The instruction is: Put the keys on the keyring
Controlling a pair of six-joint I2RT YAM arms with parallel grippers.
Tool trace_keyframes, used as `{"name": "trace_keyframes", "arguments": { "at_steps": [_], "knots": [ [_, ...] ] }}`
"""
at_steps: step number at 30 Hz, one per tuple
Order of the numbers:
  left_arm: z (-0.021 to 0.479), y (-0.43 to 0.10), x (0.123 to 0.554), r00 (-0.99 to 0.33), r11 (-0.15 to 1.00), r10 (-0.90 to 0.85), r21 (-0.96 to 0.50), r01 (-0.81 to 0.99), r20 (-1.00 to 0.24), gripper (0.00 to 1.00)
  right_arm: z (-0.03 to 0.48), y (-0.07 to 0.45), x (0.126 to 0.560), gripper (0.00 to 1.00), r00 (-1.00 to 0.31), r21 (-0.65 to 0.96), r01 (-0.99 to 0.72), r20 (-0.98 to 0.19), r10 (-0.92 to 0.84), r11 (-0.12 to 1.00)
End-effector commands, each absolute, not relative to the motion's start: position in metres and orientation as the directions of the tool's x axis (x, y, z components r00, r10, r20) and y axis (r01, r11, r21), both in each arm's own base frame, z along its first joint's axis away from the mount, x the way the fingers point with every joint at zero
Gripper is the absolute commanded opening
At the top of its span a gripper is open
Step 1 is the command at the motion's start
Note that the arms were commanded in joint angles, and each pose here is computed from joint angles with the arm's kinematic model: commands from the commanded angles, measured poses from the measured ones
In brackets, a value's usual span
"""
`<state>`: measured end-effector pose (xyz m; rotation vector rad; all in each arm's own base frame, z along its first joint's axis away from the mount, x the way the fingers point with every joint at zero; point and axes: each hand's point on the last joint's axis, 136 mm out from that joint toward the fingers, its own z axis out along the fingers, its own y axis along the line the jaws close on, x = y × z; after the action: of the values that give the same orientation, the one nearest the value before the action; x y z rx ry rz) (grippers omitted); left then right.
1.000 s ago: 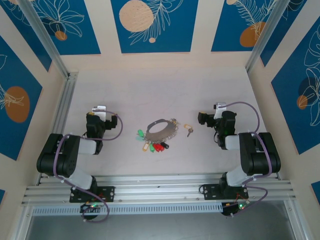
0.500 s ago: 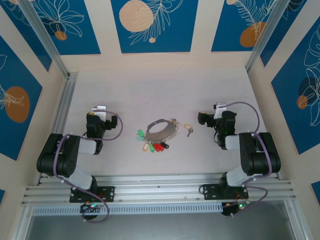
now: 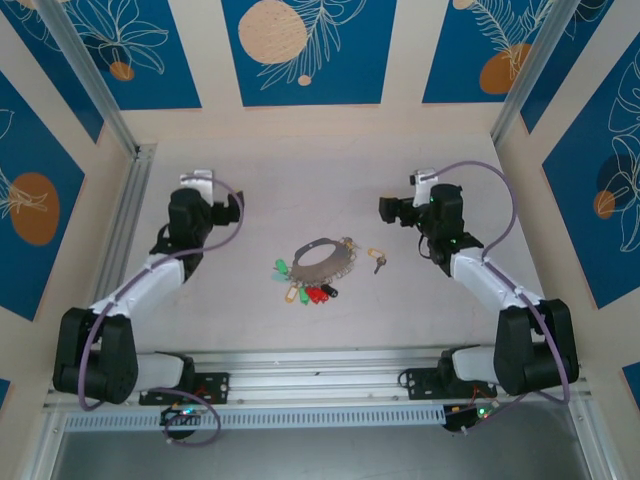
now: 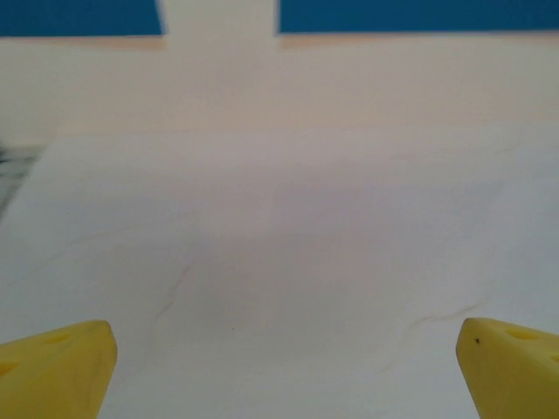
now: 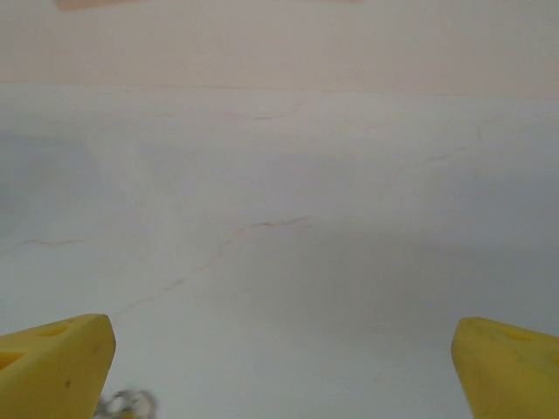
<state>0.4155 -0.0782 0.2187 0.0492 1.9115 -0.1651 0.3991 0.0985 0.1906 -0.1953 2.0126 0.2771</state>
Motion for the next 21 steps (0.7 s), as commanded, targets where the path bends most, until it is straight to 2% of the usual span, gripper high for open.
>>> {"name": "trace_keyframes", "arguments": {
  "at_steps": [1,3,5,12,14,17,21],
  "knots": [
    [0.180,-0.136,0.385,-0.625,0.877,-0.163,-0.402,0.263,-0.764,1.00,0.120,0.127,0.340,0.99,-0.736,0.162,-0.324,-0.663,-0.140,0.932],
    [0.185,-0.164,0.377,-0.677,0.776,-0.201,-0.536,0.332,-0.708,1.00,0.116,0.148,0.322,0.99,-0.740,0.172,-0.401,-0.640,-0.208,0.900],
    [0.188,-0.182,0.369,-0.720,0.708,-0.198,-0.605,0.364,-0.666,1.00,0.119,0.162,0.311,0.99,-0.729,0.185,-0.452,-0.640,-0.242,0.873],
    [0.181,-0.209,0.360,-0.777,0.680,-0.104,-0.614,0.400,-0.621,1.00,0.119,0.189,0.314,0.99,-0.734,0.307,-0.546,-0.624,-0.269,0.779],
    [0.171,-0.218,0.362,-0.787,0.705,-0.056,-0.582,0.405,-0.615,0.95,0.119,0.197,0.319,0.94,-0.753,0.371,-0.542,-0.612,-0.241,0.753],
    [0.158,-0.232,0.366,-0.802,0.722,-0.010,-0.560,0.407,-0.597,0.92,0.110,0.201,0.325,0.71,-0.773,0.422,-0.524,-0.600,-0.206,0.740],
    [0.155,-0.241,0.374,-0.818,0.702,-0.046,-0.601,0.382,-0.574,0.90,0.107,0.201,0.337,0.67,-0.795,0.445,-0.503,-0.575,-0.194,0.741]
  ]
}}
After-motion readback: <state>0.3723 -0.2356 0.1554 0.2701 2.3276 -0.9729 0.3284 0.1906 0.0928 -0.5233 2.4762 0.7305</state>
